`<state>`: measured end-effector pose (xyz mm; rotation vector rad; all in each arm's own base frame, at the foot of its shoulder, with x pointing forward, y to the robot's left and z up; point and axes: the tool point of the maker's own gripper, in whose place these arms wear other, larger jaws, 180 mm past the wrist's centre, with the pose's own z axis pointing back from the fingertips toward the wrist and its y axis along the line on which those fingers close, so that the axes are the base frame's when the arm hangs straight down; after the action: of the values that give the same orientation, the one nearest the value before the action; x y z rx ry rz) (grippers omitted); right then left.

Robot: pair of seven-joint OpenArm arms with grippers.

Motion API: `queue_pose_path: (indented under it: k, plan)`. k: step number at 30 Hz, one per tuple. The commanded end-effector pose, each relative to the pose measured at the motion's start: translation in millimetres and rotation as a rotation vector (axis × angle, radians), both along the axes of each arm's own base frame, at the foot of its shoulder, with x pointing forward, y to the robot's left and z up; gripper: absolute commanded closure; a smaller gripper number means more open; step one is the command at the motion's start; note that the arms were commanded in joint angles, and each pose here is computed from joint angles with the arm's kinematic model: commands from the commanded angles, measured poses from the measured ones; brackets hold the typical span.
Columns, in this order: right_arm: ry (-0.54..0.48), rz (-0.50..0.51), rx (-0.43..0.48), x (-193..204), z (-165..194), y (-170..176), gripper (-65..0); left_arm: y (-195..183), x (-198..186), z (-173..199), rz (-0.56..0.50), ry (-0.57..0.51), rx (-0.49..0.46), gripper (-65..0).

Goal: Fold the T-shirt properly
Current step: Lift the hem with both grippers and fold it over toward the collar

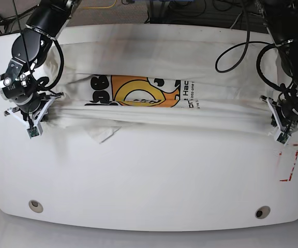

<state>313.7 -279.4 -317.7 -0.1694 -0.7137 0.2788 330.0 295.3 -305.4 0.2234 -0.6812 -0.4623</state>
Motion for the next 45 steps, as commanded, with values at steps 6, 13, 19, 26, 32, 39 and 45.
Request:
queue_pose_path:
  k: [6,13,19,26,32,39,45]
  plan:
    - [0.014,-0.022,-0.083,-25.7,13.9,0.3,0.0,31.1,-34.0,-11.3,0.071,0.066,0.074,0.0]
    - [0.099,-0.024,-0.059,-53.4,-9.9,11.7,0.0,31.6,-63.6,-35.5,0.068,0.154,0.079,0.0]
    - [0.139,-0.027,-0.025,-67.5,-25.0,23.0,0.0,32.0,-79.6,-46.5,0.065,0.198,0.084,0.0]
    - [0.178,-0.027,-0.012,-80.2,-36.0,26.1,-0.2,33.2,-95.3,-57.6,0.066,0.245,0.087,-1.4]
    - [0.187,-0.029,0.002,-83.5,-40.0,30.8,-7.0,33.5,-104.7,-63.7,0.066,0.273,0.088,-24.0]
    - [0.183,-0.035,0.011,-85.4,-39.7,31.4,-36.9,32.3,-103.5,-61.8,0.062,0.266,0.087,-39.0]
    - [0.079,-0.111,0.154,-81.1,-27.6,27.4,-46.8,31.5,-90.6,-41.8,0.062,0.226,0.121,-39.0]
